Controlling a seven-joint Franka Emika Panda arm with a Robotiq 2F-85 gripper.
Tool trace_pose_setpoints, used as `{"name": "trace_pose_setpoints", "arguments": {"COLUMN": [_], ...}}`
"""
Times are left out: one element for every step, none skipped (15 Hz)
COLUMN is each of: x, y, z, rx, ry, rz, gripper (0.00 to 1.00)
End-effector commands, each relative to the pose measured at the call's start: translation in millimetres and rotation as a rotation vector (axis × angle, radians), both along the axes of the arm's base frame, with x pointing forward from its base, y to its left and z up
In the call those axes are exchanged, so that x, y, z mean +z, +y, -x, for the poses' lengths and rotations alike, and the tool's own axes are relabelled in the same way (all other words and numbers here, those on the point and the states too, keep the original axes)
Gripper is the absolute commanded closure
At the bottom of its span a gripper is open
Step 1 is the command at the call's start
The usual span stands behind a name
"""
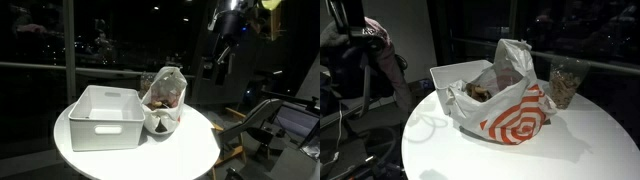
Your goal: Transfer the items from the plastic to the box
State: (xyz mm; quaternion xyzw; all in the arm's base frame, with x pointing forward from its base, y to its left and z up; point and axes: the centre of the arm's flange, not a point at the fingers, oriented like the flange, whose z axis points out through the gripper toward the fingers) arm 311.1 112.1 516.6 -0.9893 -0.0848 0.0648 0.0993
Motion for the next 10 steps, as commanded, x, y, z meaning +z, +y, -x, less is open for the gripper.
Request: {"name": "trace_pose_setpoints", "arguments": {"x": [1.9, 4.0, 5.5, 5.8, 5.8, 5.8, 5.8, 5.8, 5.8, 5.8], "y": [0.2, 0.3, 0.3, 0.4, 0.3, 0.4, 0.4, 0.4, 0.4, 0.4], "z": [-0.4, -0.6, -0.4, -0.5, -0.5, -0.5, -0.5, -0.5, -0.5, -0.5], "rx": [0.0, 0.0, 0.0, 0.0, 0.0, 0.0, 0.0, 0.0, 0.0, 0.0], "ry": [-0.004, -0.009, -0.012, -0.013, -0.013, -0.013, -0.013, -0.013, -0.013, -0.013], "rz": [-0.001, -0.002, -0.003, -0.003, -0.003, -0.003, -0.003, -0.003, -0.003, -0.003], "gripper": [0.0, 0.0, 0.0, 0.0, 0.0, 0.0, 0.0, 0.0, 0.0, 0.0]}}
